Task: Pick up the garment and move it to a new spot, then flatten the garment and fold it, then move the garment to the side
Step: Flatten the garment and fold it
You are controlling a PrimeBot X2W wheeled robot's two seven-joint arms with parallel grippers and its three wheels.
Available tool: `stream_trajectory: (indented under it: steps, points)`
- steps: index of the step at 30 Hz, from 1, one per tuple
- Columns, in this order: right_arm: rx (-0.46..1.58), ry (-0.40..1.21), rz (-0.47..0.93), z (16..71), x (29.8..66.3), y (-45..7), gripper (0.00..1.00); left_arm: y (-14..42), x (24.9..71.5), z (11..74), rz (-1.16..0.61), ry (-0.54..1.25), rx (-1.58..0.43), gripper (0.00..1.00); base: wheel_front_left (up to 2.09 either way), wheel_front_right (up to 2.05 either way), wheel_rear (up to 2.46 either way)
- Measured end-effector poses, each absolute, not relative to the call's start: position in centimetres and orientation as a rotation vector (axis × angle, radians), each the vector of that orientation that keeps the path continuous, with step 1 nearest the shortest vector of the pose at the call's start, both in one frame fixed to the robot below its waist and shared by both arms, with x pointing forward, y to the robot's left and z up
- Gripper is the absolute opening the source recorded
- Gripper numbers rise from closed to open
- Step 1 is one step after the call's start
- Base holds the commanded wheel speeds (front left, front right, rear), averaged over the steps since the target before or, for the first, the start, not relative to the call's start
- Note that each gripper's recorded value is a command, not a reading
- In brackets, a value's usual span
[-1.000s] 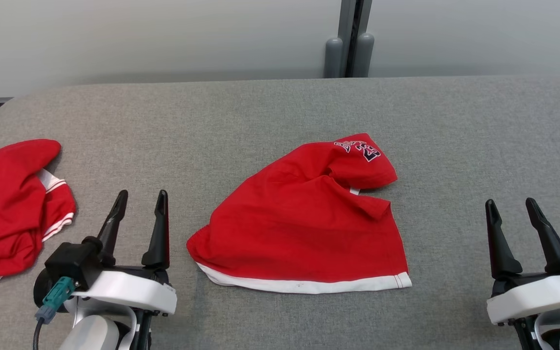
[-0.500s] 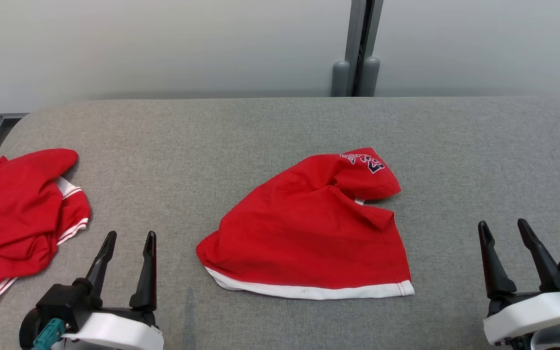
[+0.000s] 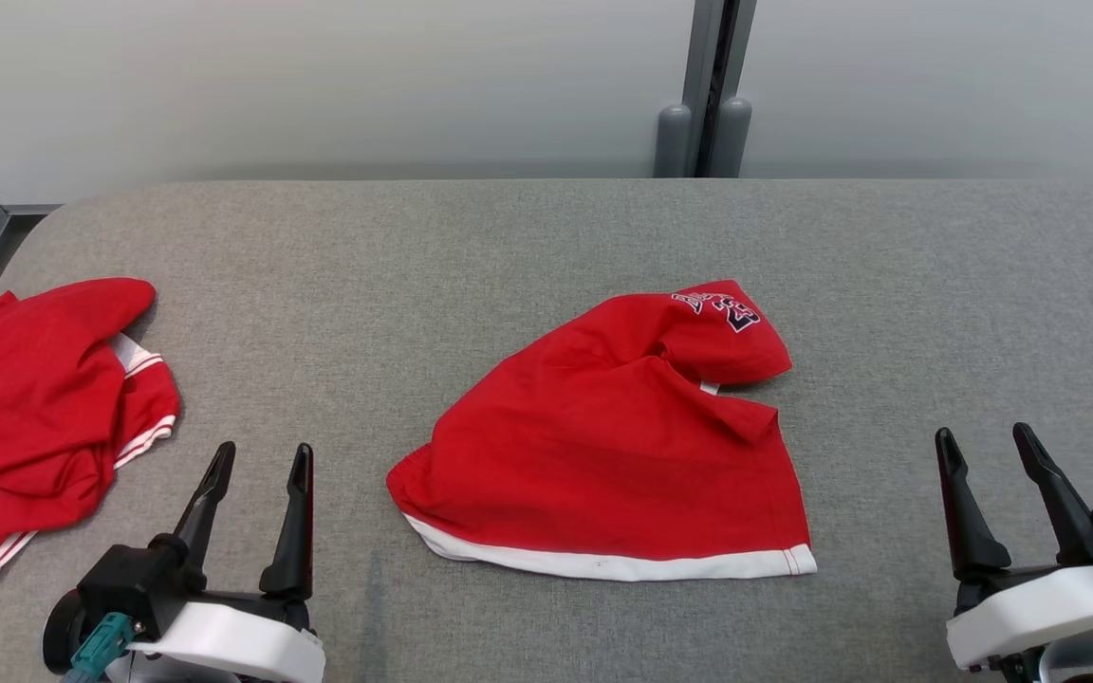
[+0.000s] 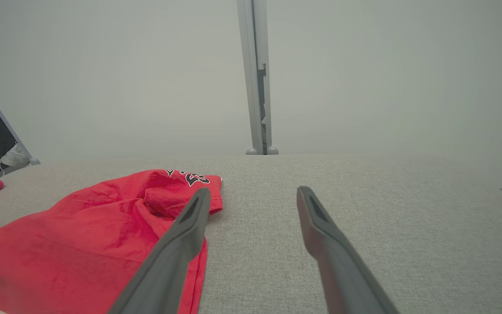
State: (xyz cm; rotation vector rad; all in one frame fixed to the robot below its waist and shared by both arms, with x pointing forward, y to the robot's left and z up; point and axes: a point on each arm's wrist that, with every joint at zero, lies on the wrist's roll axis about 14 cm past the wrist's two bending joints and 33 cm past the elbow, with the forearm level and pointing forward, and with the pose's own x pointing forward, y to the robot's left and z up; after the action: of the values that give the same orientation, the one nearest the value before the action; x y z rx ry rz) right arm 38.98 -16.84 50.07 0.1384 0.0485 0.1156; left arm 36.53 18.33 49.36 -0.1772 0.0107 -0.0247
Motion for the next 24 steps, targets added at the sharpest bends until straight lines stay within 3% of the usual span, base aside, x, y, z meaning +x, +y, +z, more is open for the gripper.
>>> stream_trajectory:
  steps: [7, 14, 22, 23, 24]
  points:
    - [0.106, 0.085, 0.201, 49.3, 40.0, -14.4, 1.0, 18.6, 37.0, 49.5, -0.016, 0.004, -0.172, 1.0, 0.0, 0.0, 0.0]
    - [0.101, 0.258, 0.316, 44.0, 39.7, -10.5, 1.0, 19.2, 37.8, 49.3, 0.007, 0.001, -0.171, 1.0, 0.0, 0.0, 0.0]
    - [0.116, 0.457, 0.348, 37.7, 38.1, -8.9, 1.0, 20.1, 38.3, 48.4, 0.044, 0.02, -0.172, 1.0, 0.0, 0.0, 0.0]
    - [0.119, 0.469, 0.349, 37.4, 38.0, -8.8, 0.53, 20.2, 38.3, 48.4, 0.045, 0.019, -0.169, 1.0, 0.0, 0.0, 0.0]
    - [0.123, 0.476, 0.35, 37.2, 38.0, -8.6, 0.21, 20.3, 38.4, 48.4, 0.047, 0.018, -0.168, 1.0, 0.0, 0.0, 0.0]
